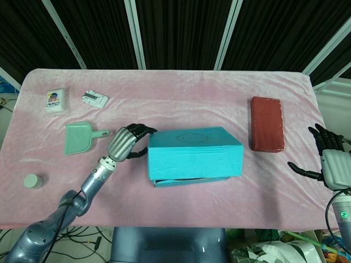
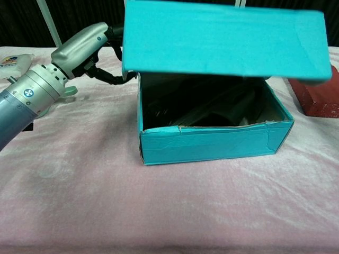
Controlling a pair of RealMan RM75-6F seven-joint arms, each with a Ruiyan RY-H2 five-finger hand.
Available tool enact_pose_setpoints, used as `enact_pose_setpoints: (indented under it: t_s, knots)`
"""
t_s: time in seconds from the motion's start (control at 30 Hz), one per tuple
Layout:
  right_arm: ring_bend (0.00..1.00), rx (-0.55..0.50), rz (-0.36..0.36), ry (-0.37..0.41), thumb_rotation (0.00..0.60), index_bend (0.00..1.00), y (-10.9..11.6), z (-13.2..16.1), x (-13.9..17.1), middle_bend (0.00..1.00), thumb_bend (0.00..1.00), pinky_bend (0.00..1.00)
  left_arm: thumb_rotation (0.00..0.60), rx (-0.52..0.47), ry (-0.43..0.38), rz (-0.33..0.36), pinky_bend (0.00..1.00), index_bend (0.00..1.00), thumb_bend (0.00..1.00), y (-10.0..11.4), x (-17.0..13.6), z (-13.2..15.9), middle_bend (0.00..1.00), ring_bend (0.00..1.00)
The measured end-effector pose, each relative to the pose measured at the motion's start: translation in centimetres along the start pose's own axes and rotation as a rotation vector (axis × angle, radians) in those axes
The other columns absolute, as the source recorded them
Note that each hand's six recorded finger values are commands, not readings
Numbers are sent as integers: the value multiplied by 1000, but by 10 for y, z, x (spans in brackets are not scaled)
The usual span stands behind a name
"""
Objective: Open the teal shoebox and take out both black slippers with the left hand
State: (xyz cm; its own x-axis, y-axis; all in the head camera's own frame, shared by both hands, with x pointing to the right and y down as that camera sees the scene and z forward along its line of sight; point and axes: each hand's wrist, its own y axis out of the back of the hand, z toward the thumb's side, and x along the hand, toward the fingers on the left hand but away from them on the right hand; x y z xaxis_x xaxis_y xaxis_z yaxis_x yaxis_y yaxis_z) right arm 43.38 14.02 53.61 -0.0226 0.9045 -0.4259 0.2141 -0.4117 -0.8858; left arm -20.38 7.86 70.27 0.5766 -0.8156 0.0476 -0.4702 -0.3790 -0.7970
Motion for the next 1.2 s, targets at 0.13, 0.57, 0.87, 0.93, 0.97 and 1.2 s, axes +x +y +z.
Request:
enact_pose_setpoints:
  t_s: [0.13, 0.57, 0.87, 0.93, 0.97, 1.2]
  knots:
    - [0, 1, 2, 4, 172, 0, 0, 1, 1, 0, 0, 53, 600, -187, 107, 68, 431, 254, 497, 3, 2, -10, 442, 314]
    - [0, -1, 6, 6, 173, 0, -2, 2, 9, 0, 0, 53, 600, -922, 549, 204, 263, 125, 476, -10, 18, -32, 235, 98]
    - [0, -5, 9, -3, 173, 0, -4, -2, 13, 0, 0, 53, 594, -1142, 659, 167, 158, 0, 185, 7, 27, -31, 67, 0]
    - [0, -6, 7, -3, 173, 0, -3, -3, 13, 0, 0, 53, 586, -1058, 628, 176, 158, 0, 181, 18, 25, -33, 63, 0]
    - [0, -7, 5, -2, 171, 0, -3, -3, 13, 0, 0, 53, 586, -1008, 613, 180, 158, 0, 181, 23, 24, -35, 62, 0]
    - [0, -10, 2, 0, 172, 0, -2, -3, 13, 0, 0, 53, 600, -527, 513, 195, 187, 22, 181, 62, 7, -39, 125, 22]
